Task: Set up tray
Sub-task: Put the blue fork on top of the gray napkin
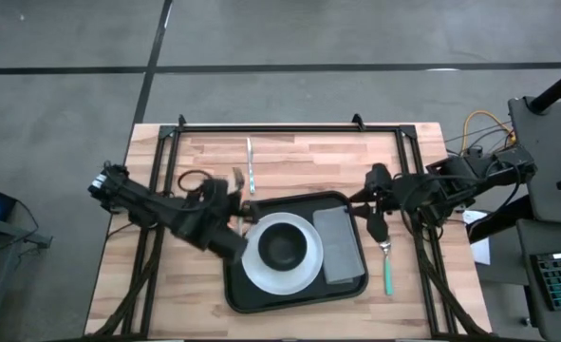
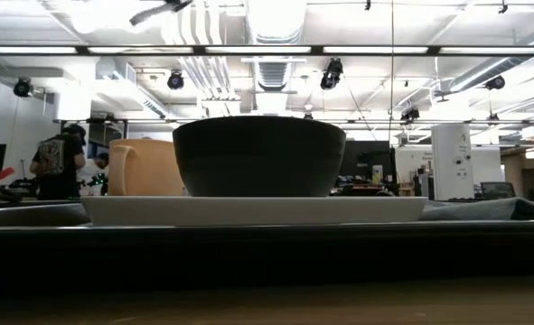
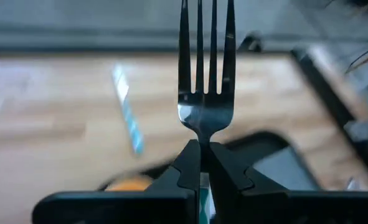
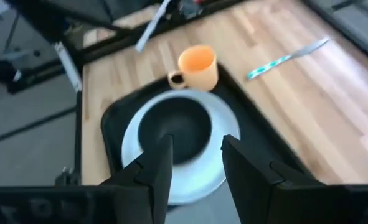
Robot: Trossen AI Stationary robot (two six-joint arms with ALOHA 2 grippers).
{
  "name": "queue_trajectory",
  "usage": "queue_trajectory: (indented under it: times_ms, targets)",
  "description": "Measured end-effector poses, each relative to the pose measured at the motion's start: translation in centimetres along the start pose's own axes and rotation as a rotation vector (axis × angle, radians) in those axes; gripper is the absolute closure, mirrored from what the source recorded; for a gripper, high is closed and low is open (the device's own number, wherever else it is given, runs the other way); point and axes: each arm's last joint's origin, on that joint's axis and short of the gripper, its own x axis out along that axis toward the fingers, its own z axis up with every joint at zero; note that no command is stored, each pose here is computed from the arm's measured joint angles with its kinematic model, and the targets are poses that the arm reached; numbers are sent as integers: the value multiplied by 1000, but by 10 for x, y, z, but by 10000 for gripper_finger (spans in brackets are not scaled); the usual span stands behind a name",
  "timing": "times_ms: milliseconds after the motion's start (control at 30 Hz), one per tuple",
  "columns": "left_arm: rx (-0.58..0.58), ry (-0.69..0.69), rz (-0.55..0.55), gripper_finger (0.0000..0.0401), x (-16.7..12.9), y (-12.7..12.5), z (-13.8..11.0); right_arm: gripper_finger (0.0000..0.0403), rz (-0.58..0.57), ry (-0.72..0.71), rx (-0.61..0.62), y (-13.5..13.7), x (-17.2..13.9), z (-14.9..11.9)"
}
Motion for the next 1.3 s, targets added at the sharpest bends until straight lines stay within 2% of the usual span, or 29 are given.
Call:
queue_trajectory:
  times_ms: [100, 267, 367, 500, 633, 800, 967, 1200, 1300]
  targets:
    - [32, -122, -40, 401, 2, -20, 17, 281, -80, -66, -38, 2, -1, 0]
    - [106, -265, -75, 401, 5, -56, 38, 281, -210, -170, -19, 5, -4, -5]
    - [124, -324, -88, 401, 8, -79, 40, 275, -262, -239, 27, 8, -5, -8]
    - [141, -385, -87, 401, 20, -108, 33, 260, -248, -331, 63, 16, 0, -11]
    - [70, -384, -134, 401, 40, -125, 20, 249, -228, -358, 90, 19, 8, -15]
    - [38, -395, -197, 401, 43, -137, 20, 251, -234, -362, 127, 18, 14, -21]
    - [20, -385, -232, 401, 44, -142, 26, 263, -224, -378, 130, 20, 35, -35]
    - [5, -383, -245, 401, 44, -144, 26, 262, -241, -538, 47, 22, 54, -45]
    - [4, -381, -248, 401, 44, -144, 25, 263, -270, -551, 26, 17, 58, -44]
